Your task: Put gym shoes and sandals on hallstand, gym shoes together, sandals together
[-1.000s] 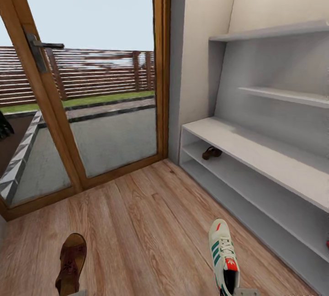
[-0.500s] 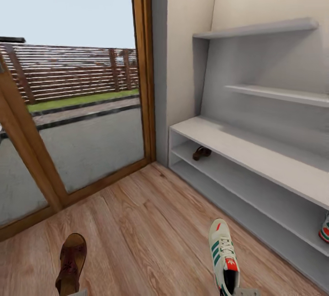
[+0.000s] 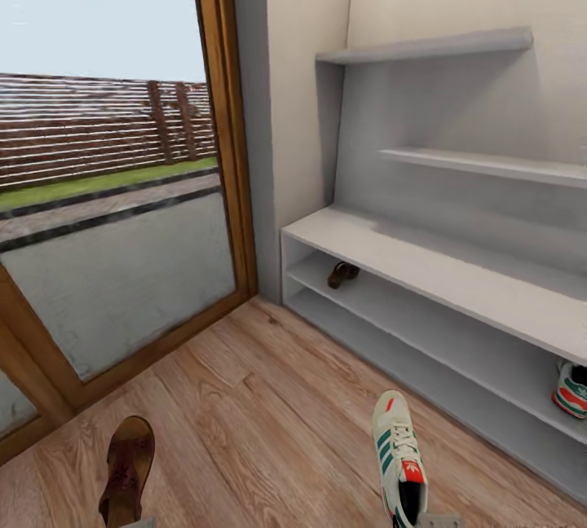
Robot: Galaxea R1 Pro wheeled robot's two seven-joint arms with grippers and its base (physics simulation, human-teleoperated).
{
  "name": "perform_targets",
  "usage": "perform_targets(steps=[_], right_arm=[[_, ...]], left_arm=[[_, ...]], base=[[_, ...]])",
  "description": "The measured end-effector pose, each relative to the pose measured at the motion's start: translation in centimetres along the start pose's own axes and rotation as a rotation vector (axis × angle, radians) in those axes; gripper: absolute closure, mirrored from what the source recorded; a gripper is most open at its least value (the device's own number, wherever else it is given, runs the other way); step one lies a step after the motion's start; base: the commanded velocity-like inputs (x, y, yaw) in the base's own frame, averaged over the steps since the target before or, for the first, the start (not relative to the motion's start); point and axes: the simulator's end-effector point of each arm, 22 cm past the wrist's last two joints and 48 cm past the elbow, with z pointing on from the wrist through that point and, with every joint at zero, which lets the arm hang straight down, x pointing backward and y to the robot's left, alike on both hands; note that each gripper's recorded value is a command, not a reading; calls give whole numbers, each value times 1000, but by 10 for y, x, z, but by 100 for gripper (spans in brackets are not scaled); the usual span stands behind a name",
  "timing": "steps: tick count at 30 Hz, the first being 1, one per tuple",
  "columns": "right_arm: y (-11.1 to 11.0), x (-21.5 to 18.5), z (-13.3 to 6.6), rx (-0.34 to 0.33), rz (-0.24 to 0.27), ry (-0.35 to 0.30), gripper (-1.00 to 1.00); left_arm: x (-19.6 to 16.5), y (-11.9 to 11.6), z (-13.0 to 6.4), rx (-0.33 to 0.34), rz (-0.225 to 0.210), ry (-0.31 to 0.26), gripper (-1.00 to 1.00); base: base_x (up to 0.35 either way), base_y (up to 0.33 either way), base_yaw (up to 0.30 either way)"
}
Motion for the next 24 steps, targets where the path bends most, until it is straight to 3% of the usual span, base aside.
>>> perform_targets(steps=[24], right_arm=[[1, 8, 0, -2, -3, 18, 100]], left_arm=[[8, 1, 0, -2, 5, 18, 100]], base=[[141, 285, -278]])
